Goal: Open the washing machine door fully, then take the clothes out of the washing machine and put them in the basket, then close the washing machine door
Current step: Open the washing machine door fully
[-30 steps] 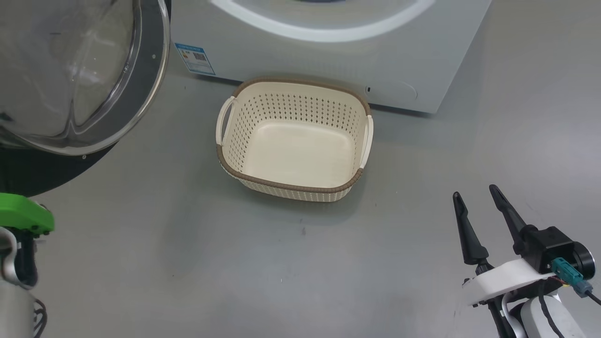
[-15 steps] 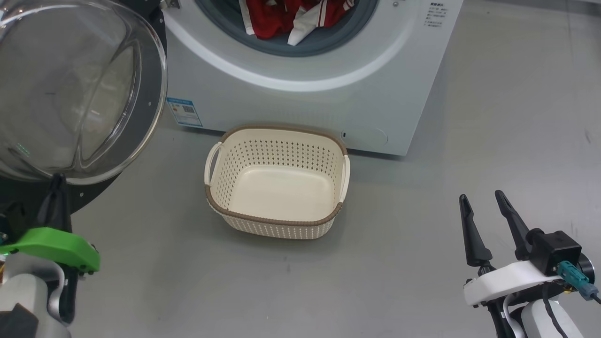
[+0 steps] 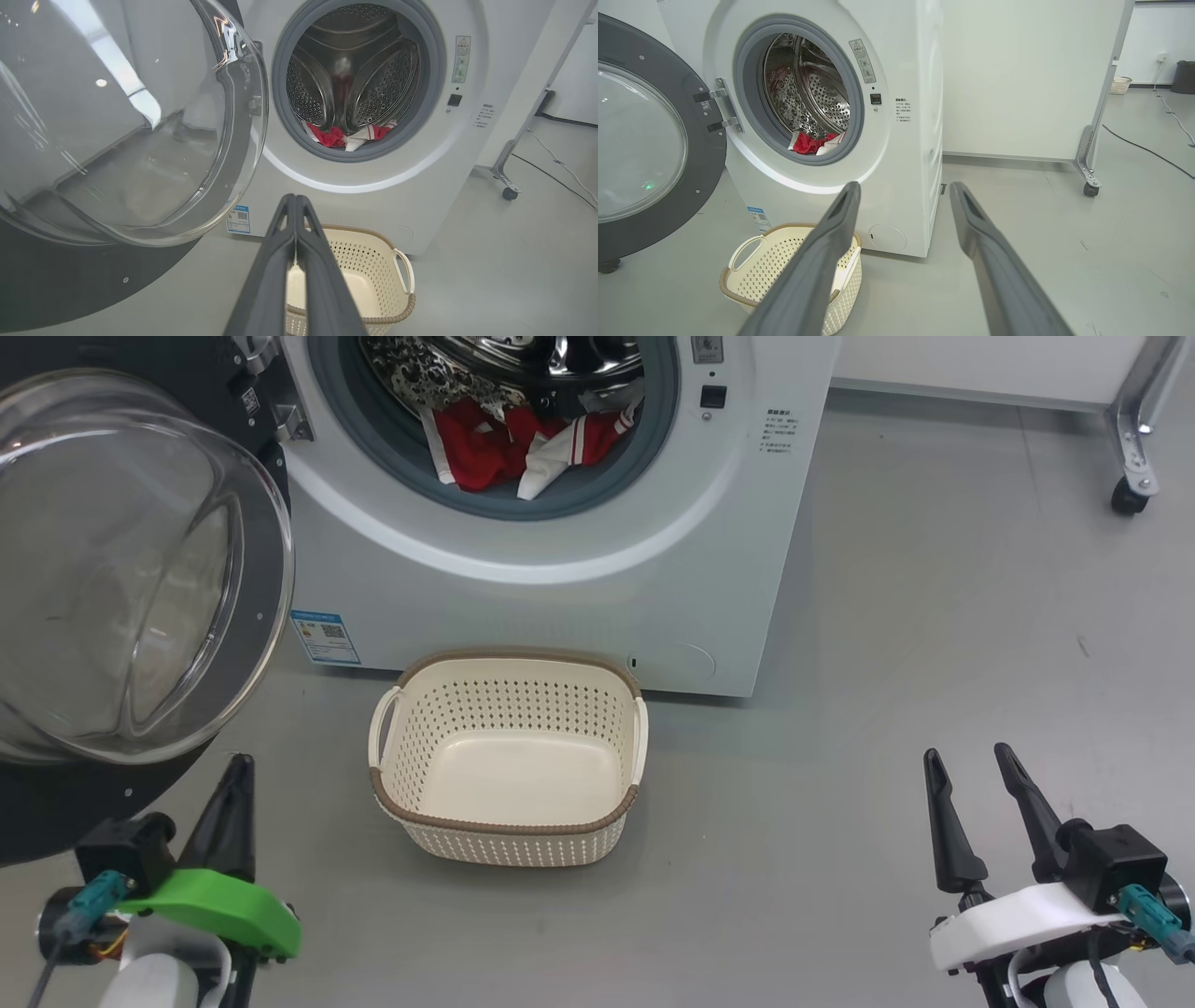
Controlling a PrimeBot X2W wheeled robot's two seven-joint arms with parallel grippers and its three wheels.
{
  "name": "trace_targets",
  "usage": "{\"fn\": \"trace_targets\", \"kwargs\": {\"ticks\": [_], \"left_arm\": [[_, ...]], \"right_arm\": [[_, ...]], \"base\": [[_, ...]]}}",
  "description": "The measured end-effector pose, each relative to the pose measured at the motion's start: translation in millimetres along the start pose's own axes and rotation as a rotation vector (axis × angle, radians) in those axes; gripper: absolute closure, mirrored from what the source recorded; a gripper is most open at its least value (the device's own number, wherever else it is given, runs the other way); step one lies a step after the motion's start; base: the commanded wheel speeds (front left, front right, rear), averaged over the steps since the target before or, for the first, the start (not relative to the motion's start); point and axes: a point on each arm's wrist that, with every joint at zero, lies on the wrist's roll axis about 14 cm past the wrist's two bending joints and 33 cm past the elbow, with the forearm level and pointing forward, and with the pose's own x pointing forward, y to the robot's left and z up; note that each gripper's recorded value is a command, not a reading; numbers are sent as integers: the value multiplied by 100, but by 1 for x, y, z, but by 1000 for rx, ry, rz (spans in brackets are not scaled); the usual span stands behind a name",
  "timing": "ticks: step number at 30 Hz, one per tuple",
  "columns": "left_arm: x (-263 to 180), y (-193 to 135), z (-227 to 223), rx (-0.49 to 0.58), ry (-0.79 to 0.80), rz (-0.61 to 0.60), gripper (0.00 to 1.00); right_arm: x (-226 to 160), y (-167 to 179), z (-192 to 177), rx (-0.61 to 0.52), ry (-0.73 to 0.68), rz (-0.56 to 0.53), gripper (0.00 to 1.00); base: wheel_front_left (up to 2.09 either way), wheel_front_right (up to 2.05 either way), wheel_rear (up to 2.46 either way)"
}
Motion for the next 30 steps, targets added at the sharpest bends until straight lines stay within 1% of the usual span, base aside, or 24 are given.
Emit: {"fn": "trace_targets", "kwargs": {"ticks": [6, 12, 13, 14, 15, 16, 24, 30], "left_arm": [[-10, -22, -4, -33, -6, -44, 100], [-20, -38, -9, -30, -4, -83, 100], [-22, -40, -10, -35, -4, -86, 85], [-23, -41, -11, -38, -3, -88, 54], [-24, -43, -12, -37, -2, -90, 7], [-25, -43, -12, -34, -3, -93, 0], [-31, -46, -17, -32, 9, -100, 0], [-30, -50, -12, -29, -8, -112, 0]], "right_arm": [[-8, -3, 7, -3, -22, -13, 0], [-16, -4, 9, -2, -30, -23, 0], [-16, -4, 10, -1, -33, -24, 0], [-16, -5, 11, -1, -35, -25, 0], [-16, -5, 11, -1, -35, -27, 0], [-17, -6, 11, -1, -35, -29, 0], [-20, -7, 8, -4, -28, -40, 0], [-20, -8, 10, -5, -32, -42, 0]], "base": [[0, 0, 0], [0, 0, 0], [0, 0, 0], [0, 0, 0], [0, 0, 0], [0, 0, 0], [0, 0, 0], [0, 0, 0]]}}
